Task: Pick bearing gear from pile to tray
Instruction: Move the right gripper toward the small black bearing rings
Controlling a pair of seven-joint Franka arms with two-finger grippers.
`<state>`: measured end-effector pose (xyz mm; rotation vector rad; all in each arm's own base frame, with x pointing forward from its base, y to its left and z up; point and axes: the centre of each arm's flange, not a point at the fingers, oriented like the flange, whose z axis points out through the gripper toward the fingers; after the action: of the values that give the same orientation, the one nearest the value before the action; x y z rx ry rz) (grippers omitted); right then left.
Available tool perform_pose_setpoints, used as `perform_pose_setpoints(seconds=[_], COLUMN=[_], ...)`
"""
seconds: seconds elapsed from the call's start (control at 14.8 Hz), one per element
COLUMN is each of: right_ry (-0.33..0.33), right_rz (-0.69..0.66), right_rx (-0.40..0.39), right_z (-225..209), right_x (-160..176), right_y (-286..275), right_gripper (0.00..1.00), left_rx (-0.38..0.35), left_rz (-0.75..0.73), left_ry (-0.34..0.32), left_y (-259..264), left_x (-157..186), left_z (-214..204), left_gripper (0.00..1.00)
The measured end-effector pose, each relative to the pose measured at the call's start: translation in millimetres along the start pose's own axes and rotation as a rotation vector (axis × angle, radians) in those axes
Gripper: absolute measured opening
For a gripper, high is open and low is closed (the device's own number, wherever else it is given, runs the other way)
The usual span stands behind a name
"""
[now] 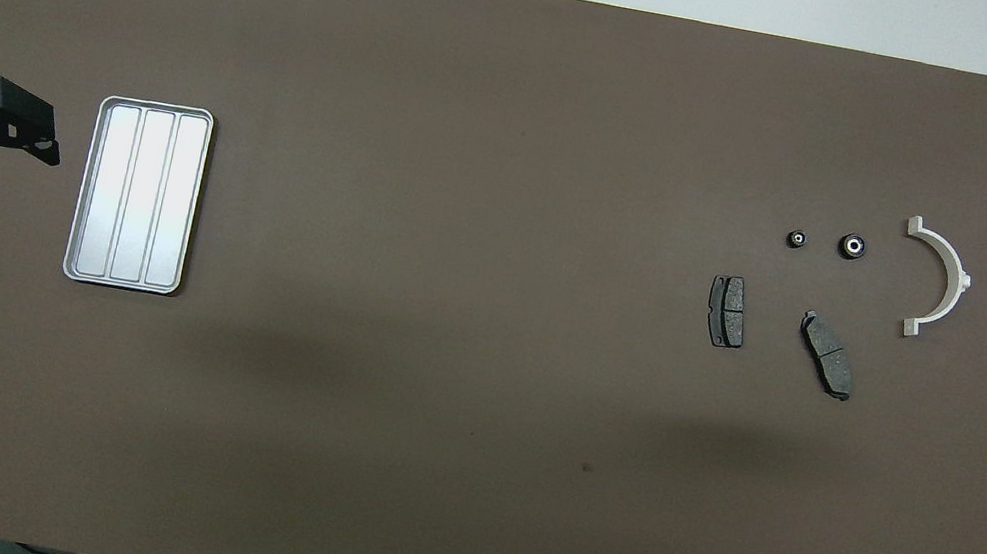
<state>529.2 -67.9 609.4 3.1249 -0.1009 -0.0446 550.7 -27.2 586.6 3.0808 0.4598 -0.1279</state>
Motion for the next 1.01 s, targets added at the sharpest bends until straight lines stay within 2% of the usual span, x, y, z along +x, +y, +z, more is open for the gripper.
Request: perform_pose_setpoints(seconds=[0.4, 0.61, 0.81, 1.01], right_ry=[0.002, 0.025, 0.058, 0.051], right_rz=[-0.019, -0.051, -0.05, -0.048], right_rx=[0.0, -0.001, -0.007, -0.013], right_z=[0, 2, 26, 73], right_x=[0, 4, 28, 66], right_y=[0, 1, 1, 4], right_gripper=[1.0, 1.0, 1.0, 1.0], left_rx=[0.0, 0.0, 0.001, 0.0], left_rz=[0.0, 0.004, 0.011, 0.008], left_ry=[0.0, 0.0, 0.0, 0.0], left_y=[0, 1, 4, 3], left_x=[0, 0, -2, -1], left_z=[0, 0, 0, 0], left_gripper=[1.0, 1.0, 1.0, 1.0])
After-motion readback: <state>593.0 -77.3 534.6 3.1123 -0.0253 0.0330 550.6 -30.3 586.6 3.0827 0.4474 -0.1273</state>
